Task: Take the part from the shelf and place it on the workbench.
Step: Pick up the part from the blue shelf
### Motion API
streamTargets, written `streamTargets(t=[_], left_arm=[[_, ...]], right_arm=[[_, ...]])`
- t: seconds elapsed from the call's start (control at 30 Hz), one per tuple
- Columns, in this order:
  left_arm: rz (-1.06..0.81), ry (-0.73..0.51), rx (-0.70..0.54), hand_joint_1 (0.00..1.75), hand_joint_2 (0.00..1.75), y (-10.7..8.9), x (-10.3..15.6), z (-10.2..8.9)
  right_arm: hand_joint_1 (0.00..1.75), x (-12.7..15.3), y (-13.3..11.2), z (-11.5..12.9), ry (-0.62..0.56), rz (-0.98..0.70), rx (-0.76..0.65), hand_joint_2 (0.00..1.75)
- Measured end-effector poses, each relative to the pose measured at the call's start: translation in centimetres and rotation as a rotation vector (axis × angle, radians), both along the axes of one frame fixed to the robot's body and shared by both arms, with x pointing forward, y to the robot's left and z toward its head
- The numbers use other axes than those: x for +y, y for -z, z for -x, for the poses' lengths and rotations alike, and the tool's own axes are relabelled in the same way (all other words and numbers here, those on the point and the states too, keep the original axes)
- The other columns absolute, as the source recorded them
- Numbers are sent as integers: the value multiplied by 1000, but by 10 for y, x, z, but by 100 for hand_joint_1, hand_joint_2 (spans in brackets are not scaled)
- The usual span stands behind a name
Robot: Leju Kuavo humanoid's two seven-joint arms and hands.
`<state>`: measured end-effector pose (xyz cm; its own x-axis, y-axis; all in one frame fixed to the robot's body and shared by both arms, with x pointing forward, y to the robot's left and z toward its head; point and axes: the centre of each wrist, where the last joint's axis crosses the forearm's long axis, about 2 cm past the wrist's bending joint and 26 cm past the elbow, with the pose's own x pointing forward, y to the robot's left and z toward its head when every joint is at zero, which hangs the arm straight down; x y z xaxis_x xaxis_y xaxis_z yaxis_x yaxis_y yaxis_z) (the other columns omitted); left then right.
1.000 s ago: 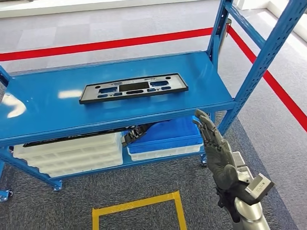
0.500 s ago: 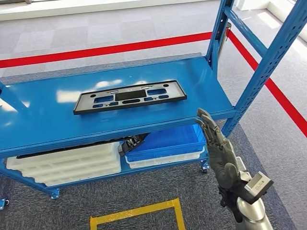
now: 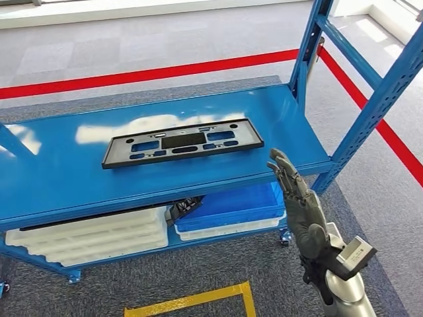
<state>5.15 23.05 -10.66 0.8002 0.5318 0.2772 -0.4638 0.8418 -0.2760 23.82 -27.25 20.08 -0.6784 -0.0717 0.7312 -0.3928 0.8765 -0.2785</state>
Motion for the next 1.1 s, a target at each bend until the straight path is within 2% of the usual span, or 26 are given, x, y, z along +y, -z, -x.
streamTargets(t=[0.73,0.87,1.1], left_arm=[[0,0,-2,0,0,0,0,0],[-1,0,1,0,0,0,0,2],[-5,-2,-1,0,0,0,1,1]], right_arm=[[0,1,1,3,-8,-10,5,0],[0,1,2,4,-9,-16,10,175],[0,1,-1,4,-11,-21,1,175]])
